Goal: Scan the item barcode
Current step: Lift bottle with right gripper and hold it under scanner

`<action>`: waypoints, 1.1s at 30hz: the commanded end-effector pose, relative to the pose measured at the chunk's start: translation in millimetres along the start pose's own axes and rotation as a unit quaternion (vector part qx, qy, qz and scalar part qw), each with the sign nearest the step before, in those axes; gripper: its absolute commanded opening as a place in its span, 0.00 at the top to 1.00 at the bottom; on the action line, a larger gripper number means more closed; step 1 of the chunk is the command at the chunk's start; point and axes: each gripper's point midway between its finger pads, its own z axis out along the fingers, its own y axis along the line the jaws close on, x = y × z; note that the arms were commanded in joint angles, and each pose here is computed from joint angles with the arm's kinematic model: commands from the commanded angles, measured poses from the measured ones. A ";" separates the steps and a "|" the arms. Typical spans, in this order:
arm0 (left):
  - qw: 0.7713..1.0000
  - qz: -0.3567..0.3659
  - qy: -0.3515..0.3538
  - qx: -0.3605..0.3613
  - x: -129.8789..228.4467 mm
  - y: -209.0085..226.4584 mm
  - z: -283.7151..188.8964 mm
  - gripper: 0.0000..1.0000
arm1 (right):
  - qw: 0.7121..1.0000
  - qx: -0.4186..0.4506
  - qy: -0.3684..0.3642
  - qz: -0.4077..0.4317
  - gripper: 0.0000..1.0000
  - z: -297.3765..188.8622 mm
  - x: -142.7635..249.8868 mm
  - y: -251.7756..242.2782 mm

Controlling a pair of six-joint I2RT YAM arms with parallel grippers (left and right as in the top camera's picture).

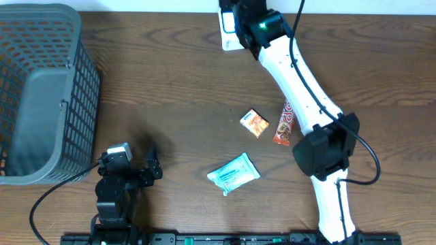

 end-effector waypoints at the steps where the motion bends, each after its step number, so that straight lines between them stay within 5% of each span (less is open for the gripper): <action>1: 1.000 -0.005 0.014 -0.012 12.4 6.5 3.3 0.02 | 1.000 -0.006 -0.013 -0.004 0.47 14.5 11.8 -7.6; 17: 1.000 -0.006 0.014 -0.012 12.4 6.5 3.3 0.02 | 0.999 -0.016 -0.032 -0.007 0.41 78.7 99.5 -2.7; 33: 1.000 -0.006 0.014 -0.012 12.4 6.5 3.3 0.02 | 0.999 -0.022 -0.037 0.003 0.37 101.4 128.6 -8.2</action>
